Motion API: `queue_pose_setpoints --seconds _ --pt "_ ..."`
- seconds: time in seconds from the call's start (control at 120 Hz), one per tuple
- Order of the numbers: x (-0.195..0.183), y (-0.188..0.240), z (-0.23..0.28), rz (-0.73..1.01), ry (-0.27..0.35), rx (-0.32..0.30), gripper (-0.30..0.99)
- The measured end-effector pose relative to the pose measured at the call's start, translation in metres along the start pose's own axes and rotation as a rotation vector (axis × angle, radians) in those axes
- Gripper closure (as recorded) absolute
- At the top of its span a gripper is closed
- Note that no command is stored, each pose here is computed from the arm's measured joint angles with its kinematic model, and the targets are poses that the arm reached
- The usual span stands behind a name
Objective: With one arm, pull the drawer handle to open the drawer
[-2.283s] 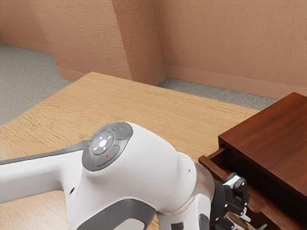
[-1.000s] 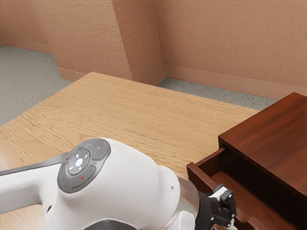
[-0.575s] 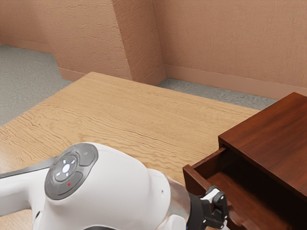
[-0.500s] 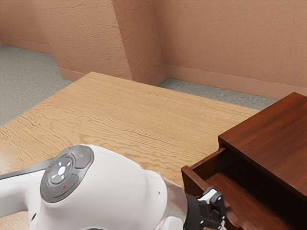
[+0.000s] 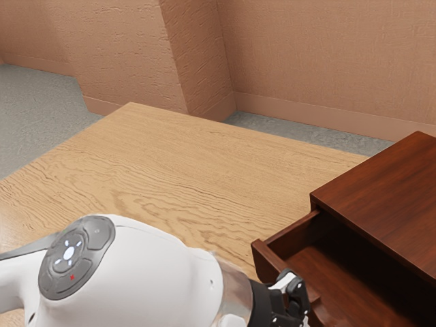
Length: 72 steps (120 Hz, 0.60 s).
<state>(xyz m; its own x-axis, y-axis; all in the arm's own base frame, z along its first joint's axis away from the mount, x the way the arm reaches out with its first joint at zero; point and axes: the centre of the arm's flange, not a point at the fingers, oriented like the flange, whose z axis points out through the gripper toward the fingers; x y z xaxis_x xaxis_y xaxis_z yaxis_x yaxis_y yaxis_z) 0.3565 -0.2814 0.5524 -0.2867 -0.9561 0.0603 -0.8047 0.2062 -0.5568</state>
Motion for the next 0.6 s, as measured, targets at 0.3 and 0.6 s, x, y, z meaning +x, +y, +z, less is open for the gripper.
queue_pose_setpoints --seconds 0.3,0.6 --pt "-0.001 0.008 -0.011 -0.006 -0.012 0.009 0.68" --pt "0.01 0.015 -0.014 0.001 -0.003 0.006 0.68"
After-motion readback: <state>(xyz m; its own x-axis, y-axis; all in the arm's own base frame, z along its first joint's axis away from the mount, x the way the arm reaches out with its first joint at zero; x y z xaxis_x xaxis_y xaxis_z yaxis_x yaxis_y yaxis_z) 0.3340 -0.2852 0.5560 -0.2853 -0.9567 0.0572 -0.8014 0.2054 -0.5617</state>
